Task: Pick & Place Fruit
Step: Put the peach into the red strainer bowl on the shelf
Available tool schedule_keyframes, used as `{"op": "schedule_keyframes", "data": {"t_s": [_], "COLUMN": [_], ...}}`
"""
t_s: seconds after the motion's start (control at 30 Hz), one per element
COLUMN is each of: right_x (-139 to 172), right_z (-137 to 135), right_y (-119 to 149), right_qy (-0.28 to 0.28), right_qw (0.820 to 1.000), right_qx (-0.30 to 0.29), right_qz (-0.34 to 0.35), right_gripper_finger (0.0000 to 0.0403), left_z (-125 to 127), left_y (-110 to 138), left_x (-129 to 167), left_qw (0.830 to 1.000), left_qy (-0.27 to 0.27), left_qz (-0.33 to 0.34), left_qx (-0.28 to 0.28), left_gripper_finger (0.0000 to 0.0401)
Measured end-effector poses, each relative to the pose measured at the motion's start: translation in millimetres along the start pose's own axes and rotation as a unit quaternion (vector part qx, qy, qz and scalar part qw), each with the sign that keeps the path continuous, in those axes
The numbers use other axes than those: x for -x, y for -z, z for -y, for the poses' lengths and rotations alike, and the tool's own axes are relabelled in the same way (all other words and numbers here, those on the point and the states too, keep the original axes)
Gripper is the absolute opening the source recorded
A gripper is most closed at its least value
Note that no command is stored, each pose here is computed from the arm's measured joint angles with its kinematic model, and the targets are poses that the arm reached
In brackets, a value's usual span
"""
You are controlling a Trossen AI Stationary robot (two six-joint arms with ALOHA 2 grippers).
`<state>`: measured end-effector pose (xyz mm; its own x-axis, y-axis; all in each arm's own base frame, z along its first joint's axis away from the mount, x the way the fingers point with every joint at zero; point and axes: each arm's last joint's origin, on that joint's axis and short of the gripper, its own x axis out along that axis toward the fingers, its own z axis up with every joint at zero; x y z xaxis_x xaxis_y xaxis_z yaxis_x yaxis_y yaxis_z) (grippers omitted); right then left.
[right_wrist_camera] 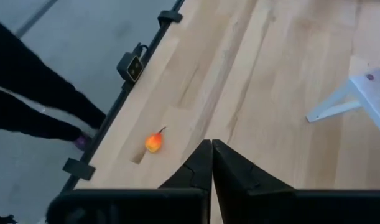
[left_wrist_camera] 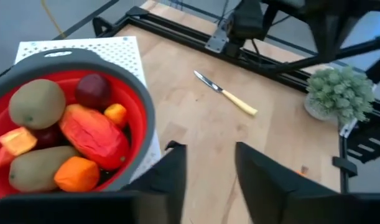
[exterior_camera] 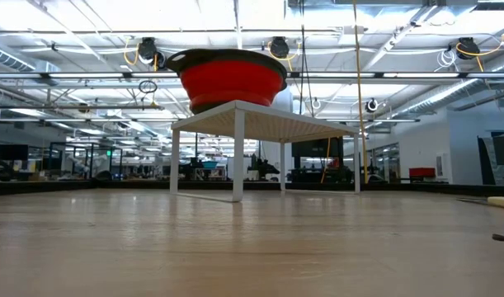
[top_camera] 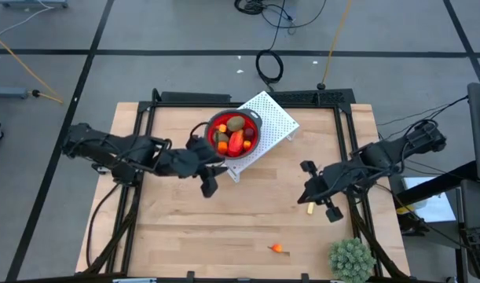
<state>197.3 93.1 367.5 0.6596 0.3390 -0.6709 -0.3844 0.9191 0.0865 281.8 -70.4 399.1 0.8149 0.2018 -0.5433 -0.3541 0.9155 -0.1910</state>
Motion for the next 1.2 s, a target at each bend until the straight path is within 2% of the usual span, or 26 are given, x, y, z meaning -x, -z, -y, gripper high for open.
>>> {"op": "schedule_keyframes", "data": {"t_s": [0.2,0.27,0.5,0.87,1.03,1.2], "right_x": [-18.6,-24.9,-43.1,-76.3,-88.7,-105.1], "right_z": [-10.5,-14.4,-20.0,-28.1,-35.8,-46.0], "right_y": [-6.4,-7.5,-9.1,-22.8,-26.8,-28.7], "right_qy": [-0.017,-0.022,-0.027,-0.039,-0.048,-0.059], "right_qw": [0.999,0.998,0.998,0.997,0.995,0.993], "right_qx": [0.04,0.053,0.062,0.067,0.076,0.085], "right_qz": [0.003,0.001,-0.013,0.029,0.047,0.058], "right_gripper_finger": [0.0004,0.0004,0.0004,0.0004,0.0004,0.0004], "left_z": [10.0,12.1,14.6,9.3,-2.3,-14.6], "left_y": [4.5,5.4,9.1,25.0,45.2,69.7], "left_x": [4.8,5.9,7.6,5.5,7.5,21.3], "left_qw": [0.999,0.999,0.998,0.996,0.997,0.994], "left_qy": [0.02,0.024,0.026,0.019,0.049,0.097], "left_qz": [0.001,0.001,-0.007,-0.046,-0.026,0.006], "left_qx": [-0.025,-0.027,-0.049,-0.077,-0.058,-0.05], "left_gripper_finger": [0.003,0.0008,0.0006,0.0004,0.0002,0.0006]}}
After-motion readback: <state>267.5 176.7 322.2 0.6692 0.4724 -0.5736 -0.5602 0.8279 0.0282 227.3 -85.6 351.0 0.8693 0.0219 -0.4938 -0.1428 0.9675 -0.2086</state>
